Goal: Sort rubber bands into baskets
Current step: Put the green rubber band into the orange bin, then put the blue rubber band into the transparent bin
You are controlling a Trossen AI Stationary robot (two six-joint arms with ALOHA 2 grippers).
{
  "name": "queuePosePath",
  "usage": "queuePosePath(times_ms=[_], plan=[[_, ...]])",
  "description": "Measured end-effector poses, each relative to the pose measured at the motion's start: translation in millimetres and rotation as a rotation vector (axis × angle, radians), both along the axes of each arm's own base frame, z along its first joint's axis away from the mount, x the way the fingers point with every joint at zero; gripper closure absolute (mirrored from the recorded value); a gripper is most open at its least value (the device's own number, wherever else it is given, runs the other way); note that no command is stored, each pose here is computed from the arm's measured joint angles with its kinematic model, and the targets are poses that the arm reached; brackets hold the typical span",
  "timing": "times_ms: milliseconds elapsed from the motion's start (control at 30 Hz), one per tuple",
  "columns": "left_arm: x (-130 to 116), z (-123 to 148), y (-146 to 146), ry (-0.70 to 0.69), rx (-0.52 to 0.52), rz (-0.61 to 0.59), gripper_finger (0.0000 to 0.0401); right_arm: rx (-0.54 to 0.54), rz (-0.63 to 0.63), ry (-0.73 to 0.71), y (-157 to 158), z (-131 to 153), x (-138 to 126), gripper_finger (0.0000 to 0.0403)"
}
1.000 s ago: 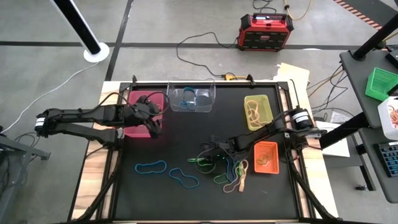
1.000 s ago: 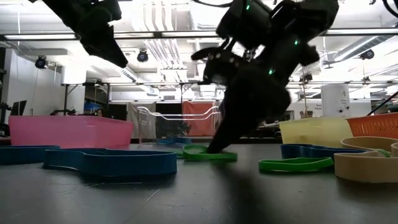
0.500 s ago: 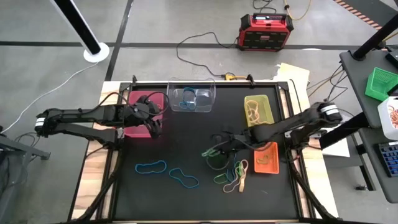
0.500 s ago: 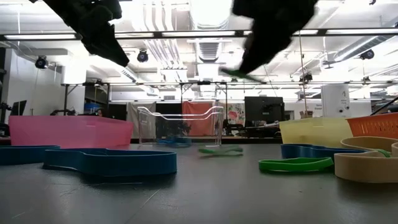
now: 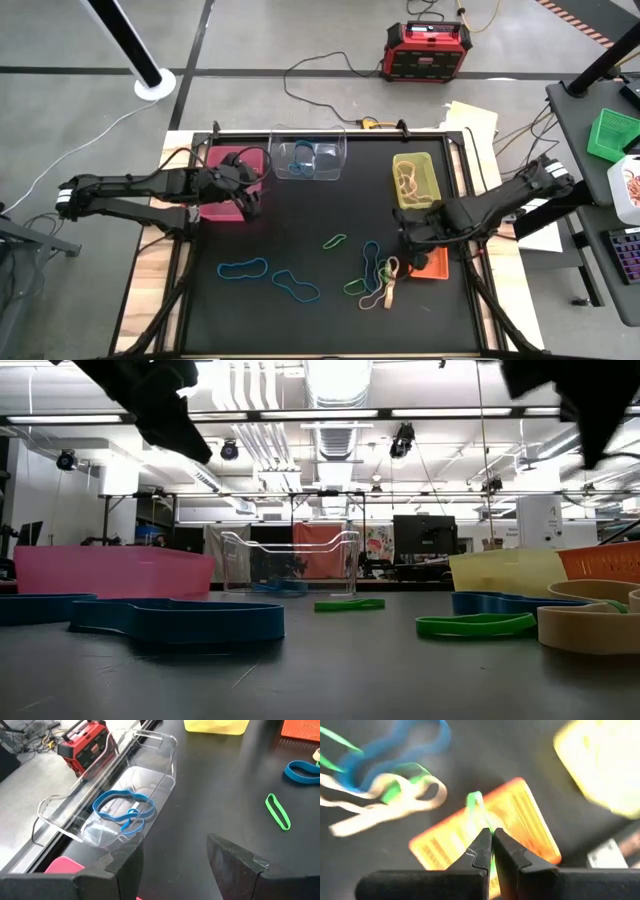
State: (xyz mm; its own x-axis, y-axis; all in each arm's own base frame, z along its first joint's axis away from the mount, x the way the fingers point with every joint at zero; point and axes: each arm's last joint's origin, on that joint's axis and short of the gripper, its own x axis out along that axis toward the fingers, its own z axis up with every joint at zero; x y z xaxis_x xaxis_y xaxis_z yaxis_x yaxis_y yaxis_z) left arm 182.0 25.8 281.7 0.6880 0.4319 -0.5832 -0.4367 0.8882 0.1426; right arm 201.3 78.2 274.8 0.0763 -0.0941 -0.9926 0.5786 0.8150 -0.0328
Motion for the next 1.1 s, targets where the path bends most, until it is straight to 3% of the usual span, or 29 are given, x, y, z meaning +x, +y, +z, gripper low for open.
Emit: queuePosePath(times_ms=[133, 300, 467, 667, 767, 900, 1100], plan=[[1, 1, 0, -0.013, 0.005, -0.003, 0.0205, 0.031, -0.089, 0.107, 1, -15, -9, 0.0381], [2, 1, 0, -0.009, 0.008, -0.006, 0.0205, 0.069, -0.162, 0.213, 0, -34, -19, 0.0323], [5, -2, 0, 0.001, 0.007, -0.006, 0.0205, 0.036, -0.144, 0.164, -1, -37, -16, 0.0263], [15, -8, -2, 0.001, -0.04, -0.115, 0.0205, -0.1, 0.088, -0.254, 4, -35, 26, 0.0233], [21, -10, -3, -0.02, -0.049, -0.155, 0.0205, -0.135, 0.214, -0.337, 3, -43, 51, 0.0232], [24, -11, -3, -0.022, -0.05, -0.164, 0.0205, -0.167, 0.349, -0.29, -1, -67, 74, 0.0232], [24, -11, -4, -0.022, -0.048, -0.167, 0.0205, -0.124, 0.388, -0.117, -15, -110, 90, 0.0232]])
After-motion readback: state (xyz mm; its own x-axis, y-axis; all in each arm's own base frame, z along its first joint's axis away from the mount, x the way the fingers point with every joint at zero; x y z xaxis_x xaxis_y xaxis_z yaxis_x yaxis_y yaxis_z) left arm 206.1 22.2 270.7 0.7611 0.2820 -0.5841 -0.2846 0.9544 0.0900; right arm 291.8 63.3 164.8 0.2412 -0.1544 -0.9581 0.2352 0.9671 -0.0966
